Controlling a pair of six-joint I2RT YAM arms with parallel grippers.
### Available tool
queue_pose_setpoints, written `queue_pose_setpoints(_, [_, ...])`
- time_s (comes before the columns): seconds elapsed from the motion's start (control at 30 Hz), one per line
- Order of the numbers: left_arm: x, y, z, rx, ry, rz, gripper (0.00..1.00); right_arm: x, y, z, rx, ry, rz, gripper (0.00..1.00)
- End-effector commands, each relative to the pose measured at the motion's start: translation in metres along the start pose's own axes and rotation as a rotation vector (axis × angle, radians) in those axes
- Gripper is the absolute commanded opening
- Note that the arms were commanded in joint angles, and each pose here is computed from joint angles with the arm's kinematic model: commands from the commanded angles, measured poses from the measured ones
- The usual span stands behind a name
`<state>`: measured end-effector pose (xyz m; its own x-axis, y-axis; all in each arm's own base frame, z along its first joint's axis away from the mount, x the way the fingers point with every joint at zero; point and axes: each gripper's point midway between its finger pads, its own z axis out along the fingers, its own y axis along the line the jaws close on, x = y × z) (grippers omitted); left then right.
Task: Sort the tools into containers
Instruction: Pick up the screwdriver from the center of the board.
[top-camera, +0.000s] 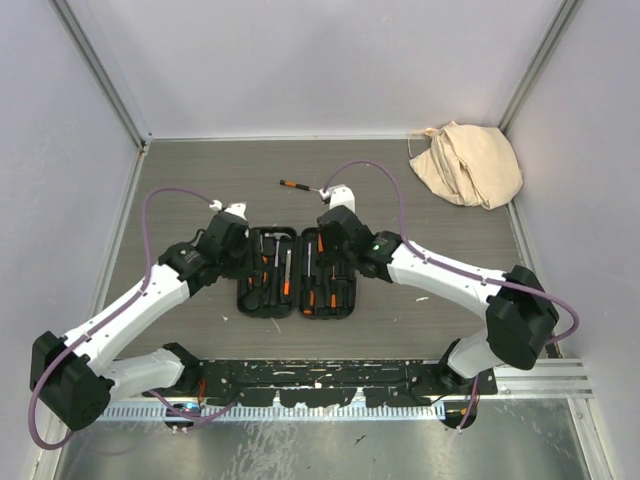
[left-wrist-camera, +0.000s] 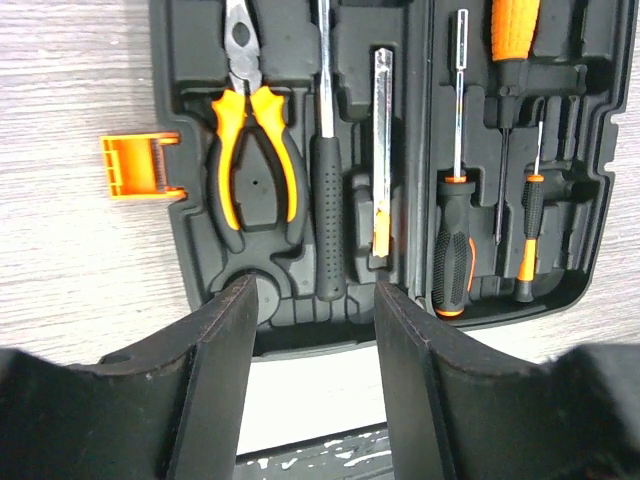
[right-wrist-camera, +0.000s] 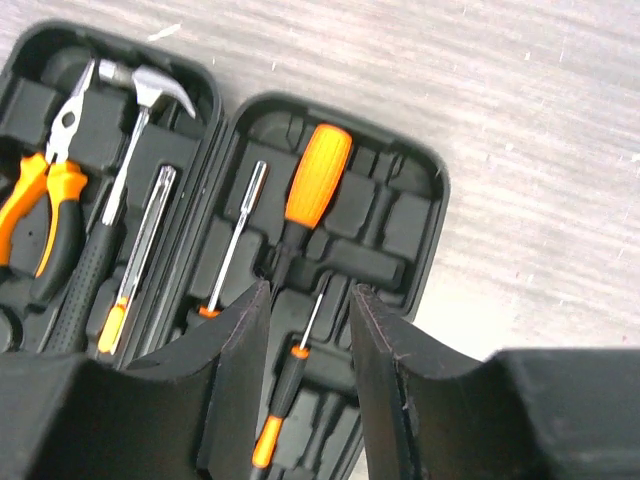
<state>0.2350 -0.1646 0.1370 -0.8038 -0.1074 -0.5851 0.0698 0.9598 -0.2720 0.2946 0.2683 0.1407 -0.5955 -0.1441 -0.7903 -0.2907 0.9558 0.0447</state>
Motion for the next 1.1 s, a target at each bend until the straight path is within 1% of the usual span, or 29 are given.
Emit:
queue_pose_setpoints(0.0, [-0.026,0.002,-0.025,-0.010,-0.089,0.023,0.52,-0.047,-0.001,0.012,-0.132,-0.099,-0.037,0.44])
queue_pose_setpoints(0.07, [-0.026,0.004,-0.030,-0.012,-0.098,0.024,0.53,-0.055,0.000,0.022,-0.239,-0.049,-0.011,0.45])
queue_pose_setpoints(0.17, [-0.024,0.009,-0.035,-0.020,-0.103,0.024,0.54,-0.070,-0.004,0.038,-0.329,-0.045,-0.040,0.45])
queue_pose_setpoints(0.3, [-0.019,0.014,-0.041,-0.030,-0.095,0.025,0.54,-0.091,-0.008,0.068,-0.320,-0.048,-0.128,0.45])
queue_pose_setpoints(0.43, [-0.015,0.016,-0.045,-0.032,-0.085,0.023,0.54,-0.101,-0.007,0.106,-0.321,-0.030,-0.180,0.48])
queue_pose_setpoints(0.7, [-0.008,0.020,-0.051,-0.037,-0.071,0.010,0.54,-0.123,0.000,0.172,-0.342,-0.054,-0.309,0.51])
queue_pose_setpoints(0.83, [-0.001,0.024,-0.051,-0.048,-0.053,0.007,0.54,-0.132,0.001,0.197,-0.333,-0.064,-0.360,0.51])
queue_pose_setpoints(1.07, [0.006,0.027,-0.048,-0.054,-0.036,-0.004,0.54,-0.131,-0.001,0.229,-0.316,-0.071,-0.395,0.51])
